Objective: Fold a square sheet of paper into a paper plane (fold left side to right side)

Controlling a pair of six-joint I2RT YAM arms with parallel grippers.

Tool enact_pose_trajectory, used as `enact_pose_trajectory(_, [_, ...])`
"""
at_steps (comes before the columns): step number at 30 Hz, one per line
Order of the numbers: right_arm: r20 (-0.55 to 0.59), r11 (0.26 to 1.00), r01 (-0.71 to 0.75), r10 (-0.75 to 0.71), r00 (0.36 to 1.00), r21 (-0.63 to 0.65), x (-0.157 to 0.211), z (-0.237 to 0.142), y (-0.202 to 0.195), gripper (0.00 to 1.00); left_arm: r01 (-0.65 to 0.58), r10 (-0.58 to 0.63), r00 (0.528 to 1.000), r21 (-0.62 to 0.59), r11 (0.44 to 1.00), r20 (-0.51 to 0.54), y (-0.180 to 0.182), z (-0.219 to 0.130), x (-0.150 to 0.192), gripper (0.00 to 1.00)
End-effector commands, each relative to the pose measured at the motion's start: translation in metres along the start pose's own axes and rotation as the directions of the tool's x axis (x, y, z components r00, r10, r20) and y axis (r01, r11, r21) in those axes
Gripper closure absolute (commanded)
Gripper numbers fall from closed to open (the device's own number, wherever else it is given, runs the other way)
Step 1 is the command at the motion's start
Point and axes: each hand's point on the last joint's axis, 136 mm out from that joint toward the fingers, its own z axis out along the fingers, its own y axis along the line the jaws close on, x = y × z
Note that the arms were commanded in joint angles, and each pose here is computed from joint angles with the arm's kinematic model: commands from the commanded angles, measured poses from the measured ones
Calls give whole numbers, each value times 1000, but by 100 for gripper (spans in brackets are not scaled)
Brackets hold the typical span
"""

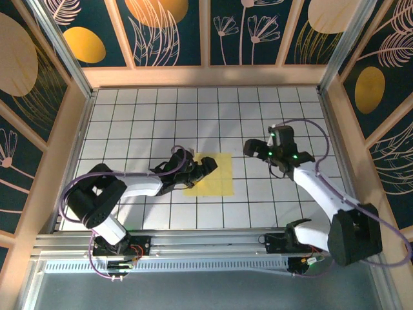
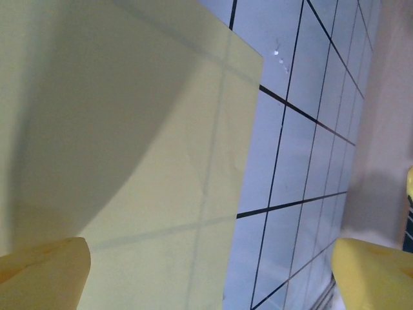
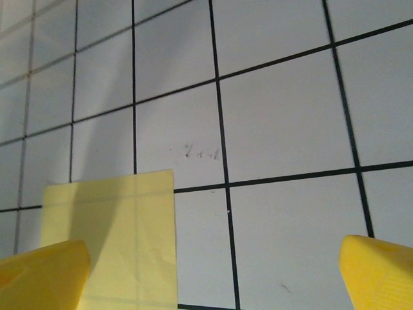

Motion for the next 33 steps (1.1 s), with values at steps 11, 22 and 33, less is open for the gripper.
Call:
enact_pose_trajectory(11, [-196,937,325,-297,935,131,37,82,62,1,-90,88,996,-199,976,-20,54,-20,4,36])
enact_pose_trajectory(22, [-287,897,426,-380,879,117,62,129,83,1,-101,93,995,-275,956,-43,80,-15,9,55])
enact_pose_trajectory(33, [-402,905,425,-377,834,33,102,137,88,7,-95,83,995,-299,949,-54,91,-10,11,59])
